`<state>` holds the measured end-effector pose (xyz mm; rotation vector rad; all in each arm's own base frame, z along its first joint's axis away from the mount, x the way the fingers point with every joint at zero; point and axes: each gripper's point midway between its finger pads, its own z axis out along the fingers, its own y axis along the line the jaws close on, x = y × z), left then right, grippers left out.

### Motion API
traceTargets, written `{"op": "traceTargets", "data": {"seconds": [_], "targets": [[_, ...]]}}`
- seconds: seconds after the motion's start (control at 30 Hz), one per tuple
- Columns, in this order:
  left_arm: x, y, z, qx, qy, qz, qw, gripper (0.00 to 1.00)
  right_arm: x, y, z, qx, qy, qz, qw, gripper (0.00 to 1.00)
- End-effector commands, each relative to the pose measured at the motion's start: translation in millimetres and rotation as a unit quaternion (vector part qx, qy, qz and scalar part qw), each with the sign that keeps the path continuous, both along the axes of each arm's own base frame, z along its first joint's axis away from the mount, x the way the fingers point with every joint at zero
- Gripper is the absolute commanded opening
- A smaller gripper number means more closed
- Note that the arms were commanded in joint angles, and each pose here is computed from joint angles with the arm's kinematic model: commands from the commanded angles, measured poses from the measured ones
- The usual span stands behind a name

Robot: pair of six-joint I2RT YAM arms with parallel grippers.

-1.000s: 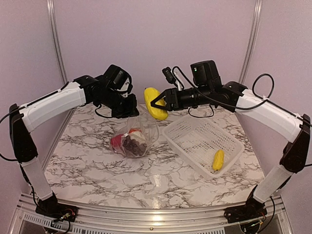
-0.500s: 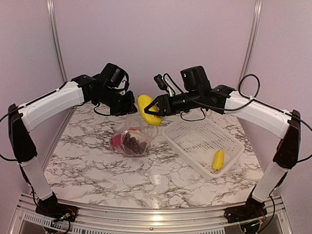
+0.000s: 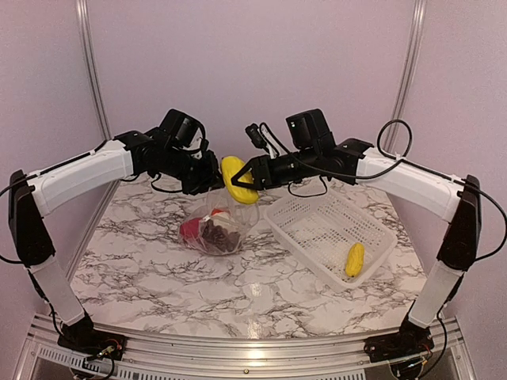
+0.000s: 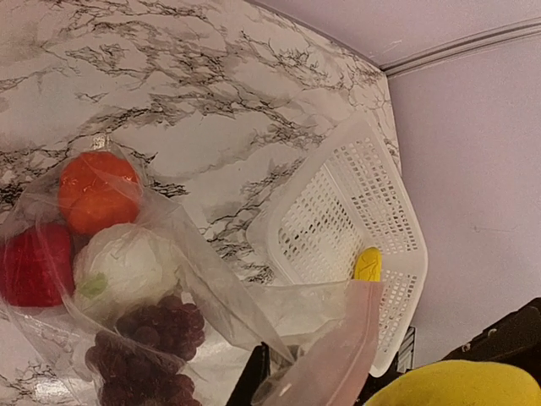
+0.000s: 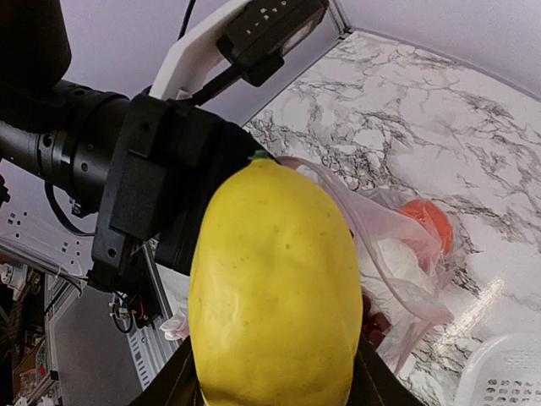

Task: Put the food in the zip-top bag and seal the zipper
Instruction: Place the fake fruit in the zipper food storage bag, then pass from the left arm to the right

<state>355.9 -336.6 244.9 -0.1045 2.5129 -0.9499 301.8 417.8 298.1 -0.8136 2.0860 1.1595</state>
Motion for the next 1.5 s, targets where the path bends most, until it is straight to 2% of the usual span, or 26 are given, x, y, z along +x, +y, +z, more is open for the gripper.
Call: {"op": "traceTargets", "data": {"seconds": [0.0,0.2,0.27,0.4,0.5,0.63,0.73,0.87,0.97,1.23,1.3,1.37,1.43,1.47], "targets": [[2,3,31,-0.031,-0.022,0.004,0.999,0.09,11,2,-9,-0.021,-0.015,-0.020,0.999,0.40],[5,15,39,-0.027,-0.033,0.022,0.999,0.09,3,2,-21,-0.053,-0.016,-0.019,0.998,0.63],[6,17,39,-0.028,-0.034,0.025,0.999,0.09,-2,4,-26,-0.056,-0.007,-0.006,0.998,0.66],[6,19,36,-0.029,-0.029,0.028,0.999,0.09,-6,4,-22,-0.059,0.003,0.002,0.998,0.69],[6,21,35,-0.024,-0.030,0.029,0.999,0.09,-6,-2,3,-0.048,-0.013,-0.010,0.999,0.68],[4,25,31,-0.013,-0.027,0.026,0.999,0.09,1,-24,20,-0.064,-0.028,-0.067,0.995,0.64],[1,24,33,-0.013,-0.025,0.018,0.999,0.10,11,-46,1,-0.118,-0.020,-0.126,0.985,0.62],[-2,21,34,-0.011,-0.030,-0.004,0.999,0.10,4,-47,-50,-0.169,0.043,-0.115,0.978,0.61],[-5,17,31,0.000,-0.028,-0.029,0.999,0.11,1,-44,-73,-0.181,0.066,-0.109,0.975,0.60],[-13,26,23,0.045,-0.030,-0.057,0.997,0.14,22,-25,-70,-0.160,0.055,-0.113,0.979,0.40],[-14,28,22,0.055,-0.036,-0.067,0.996,0.17,27,-21,-68,-0.156,0.053,-0.111,0.980,0.21],[-18,28,22,0.064,-0.044,-0.085,0.993,0.25,27,-15,-58,-0.141,0.059,-0.103,0.983,0.06],[-26,33,26,0.092,-0.068,-0.105,0.988,0.39,28,-11,-36,-0.115,0.054,-0.103,0.986,0.02],[-30,35,27,0.111,-0.079,-0.110,0.985,0.41,27,-11,-27,-0.104,0.054,-0.106,0.987,0.01]]}}
